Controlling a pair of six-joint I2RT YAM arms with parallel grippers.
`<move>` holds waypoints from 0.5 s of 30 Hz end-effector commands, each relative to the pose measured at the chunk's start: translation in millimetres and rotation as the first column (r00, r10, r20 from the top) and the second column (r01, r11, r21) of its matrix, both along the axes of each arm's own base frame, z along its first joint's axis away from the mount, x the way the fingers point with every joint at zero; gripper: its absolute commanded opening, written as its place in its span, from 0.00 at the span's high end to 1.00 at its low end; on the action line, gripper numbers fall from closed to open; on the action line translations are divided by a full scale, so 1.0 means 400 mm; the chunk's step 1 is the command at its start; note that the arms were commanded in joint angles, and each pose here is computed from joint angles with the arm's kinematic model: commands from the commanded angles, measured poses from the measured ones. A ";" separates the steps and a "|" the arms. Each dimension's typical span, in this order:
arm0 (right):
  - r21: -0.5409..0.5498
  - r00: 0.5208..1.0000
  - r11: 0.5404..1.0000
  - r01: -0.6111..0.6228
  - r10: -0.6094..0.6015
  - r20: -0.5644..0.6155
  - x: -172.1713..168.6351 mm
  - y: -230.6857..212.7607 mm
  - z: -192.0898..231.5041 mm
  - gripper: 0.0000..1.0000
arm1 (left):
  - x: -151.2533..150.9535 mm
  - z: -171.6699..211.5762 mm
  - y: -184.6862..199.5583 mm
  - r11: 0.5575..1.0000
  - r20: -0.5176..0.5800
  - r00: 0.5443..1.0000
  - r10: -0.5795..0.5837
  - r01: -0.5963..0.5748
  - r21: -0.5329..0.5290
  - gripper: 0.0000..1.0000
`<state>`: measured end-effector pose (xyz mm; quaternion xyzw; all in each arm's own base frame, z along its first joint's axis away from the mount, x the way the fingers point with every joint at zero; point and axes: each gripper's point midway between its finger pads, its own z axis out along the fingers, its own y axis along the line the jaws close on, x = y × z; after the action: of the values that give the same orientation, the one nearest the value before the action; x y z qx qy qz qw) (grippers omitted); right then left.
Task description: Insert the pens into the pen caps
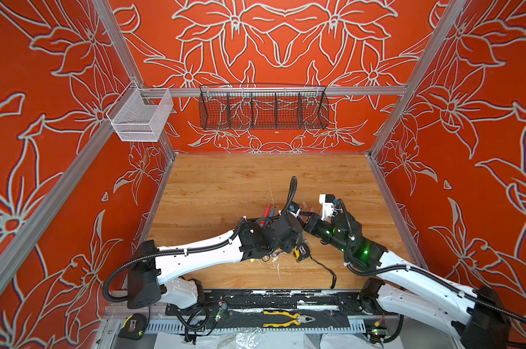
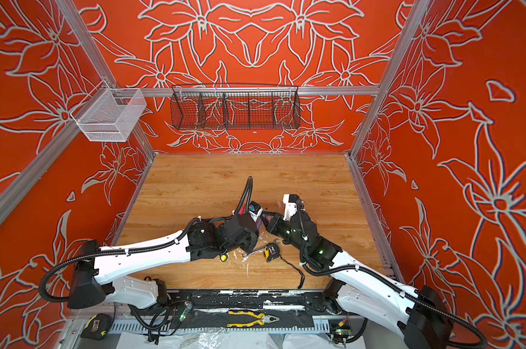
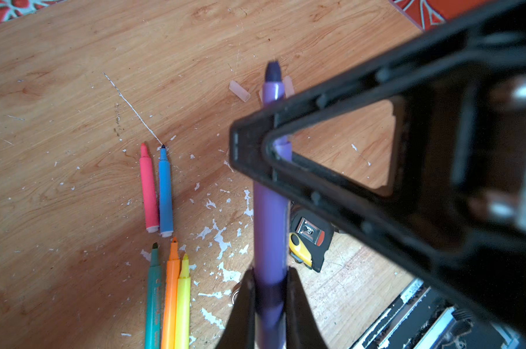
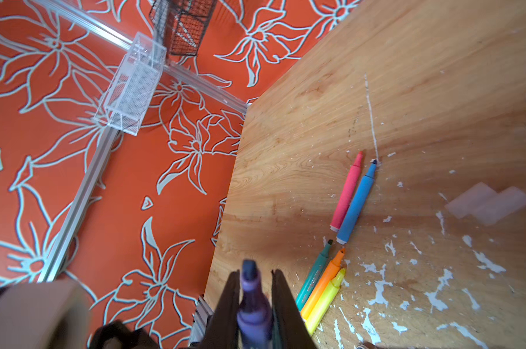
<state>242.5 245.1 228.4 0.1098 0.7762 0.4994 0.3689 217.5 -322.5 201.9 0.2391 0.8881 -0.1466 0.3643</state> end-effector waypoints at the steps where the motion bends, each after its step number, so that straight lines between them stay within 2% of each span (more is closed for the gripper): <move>1: 0.041 1.000 0.999 -0.001 0.001 0.019 -0.001 0.011 0.043 0.92 | 0.002 0.041 -0.011 0.998 0.036 0.999 -0.010 0.012 -0.059 0.98; 4: 0.054 1.000 0.999 -0.002 0.001 0.017 -0.006 0.014 0.045 0.96 | 0.002 0.041 -0.013 0.998 0.047 0.999 -0.019 0.022 -0.067 0.84; 7: 0.065 1.000 0.998 -0.007 0.005 0.022 -0.012 0.018 0.053 0.97 | 0.005 0.043 -0.012 0.996 0.067 0.998 -0.019 0.024 -0.081 0.67; 9: 0.069 1.000 0.998 -0.008 0.006 0.025 -0.016 0.022 0.055 0.98 | 0.004 0.049 -0.015 0.994 0.080 0.996 -0.028 0.036 -0.102 0.59; 11: 0.071 1.000 0.997 -0.009 0.007 0.026 -0.020 0.025 0.057 0.98 | 0.003 0.056 -0.017 0.992 0.089 0.995 -0.032 0.042 -0.117 0.56; 15: 0.071 1.000 0.997 -0.005 0.003 0.031 -0.024 0.027 0.057 0.98 | 0.002 0.062 -0.014 0.990 0.102 0.994 -0.037 0.050 -0.131 0.57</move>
<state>231.1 256.8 231.7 0.1004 0.7735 0.5114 0.3607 217.2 -324.9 209.2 0.2448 0.8664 -0.1782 0.3971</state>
